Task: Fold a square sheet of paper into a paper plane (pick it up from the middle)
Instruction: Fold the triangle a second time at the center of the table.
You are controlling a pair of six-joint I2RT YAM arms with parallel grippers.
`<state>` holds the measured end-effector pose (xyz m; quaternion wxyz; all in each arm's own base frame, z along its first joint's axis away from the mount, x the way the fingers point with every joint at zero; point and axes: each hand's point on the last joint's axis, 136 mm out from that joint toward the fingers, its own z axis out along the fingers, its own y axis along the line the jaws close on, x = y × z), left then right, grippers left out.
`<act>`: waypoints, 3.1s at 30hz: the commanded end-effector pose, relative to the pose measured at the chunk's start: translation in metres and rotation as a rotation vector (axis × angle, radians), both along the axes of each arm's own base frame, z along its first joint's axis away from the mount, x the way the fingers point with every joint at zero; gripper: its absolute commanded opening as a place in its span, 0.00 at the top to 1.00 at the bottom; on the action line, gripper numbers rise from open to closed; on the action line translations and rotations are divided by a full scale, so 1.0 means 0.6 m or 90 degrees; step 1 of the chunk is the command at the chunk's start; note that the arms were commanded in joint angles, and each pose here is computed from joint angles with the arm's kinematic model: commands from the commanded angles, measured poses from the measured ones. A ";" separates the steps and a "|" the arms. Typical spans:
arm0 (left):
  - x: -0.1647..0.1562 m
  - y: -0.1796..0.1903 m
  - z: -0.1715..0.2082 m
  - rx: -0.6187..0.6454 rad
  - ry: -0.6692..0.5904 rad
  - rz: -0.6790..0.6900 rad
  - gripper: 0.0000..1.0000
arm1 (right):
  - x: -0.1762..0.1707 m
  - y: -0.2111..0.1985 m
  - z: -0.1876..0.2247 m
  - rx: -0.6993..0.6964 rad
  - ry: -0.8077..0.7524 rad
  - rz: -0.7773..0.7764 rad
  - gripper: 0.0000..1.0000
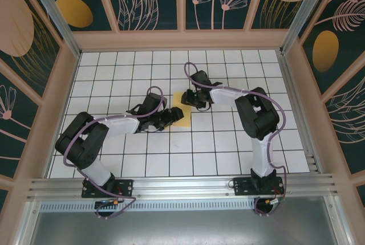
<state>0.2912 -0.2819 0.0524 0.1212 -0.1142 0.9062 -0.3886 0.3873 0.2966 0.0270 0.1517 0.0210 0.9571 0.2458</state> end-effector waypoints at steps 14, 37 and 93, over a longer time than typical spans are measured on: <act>0.006 0.031 -0.014 0.077 -0.001 0.021 0.20 | -0.018 -0.023 -0.042 -0.012 0.048 -0.018 0.57; 0.016 -0.001 0.003 0.012 -0.003 0.005 0.23 | -0.022 -0.025 -0.049 -0.009 0.056 -0.020 0.58; 0.018 -0.026 0.049 -0.058 -0.042 -0.023 0.40 | -0.019 -0.045 -0.040 0.035 0.064 -0.030 0.59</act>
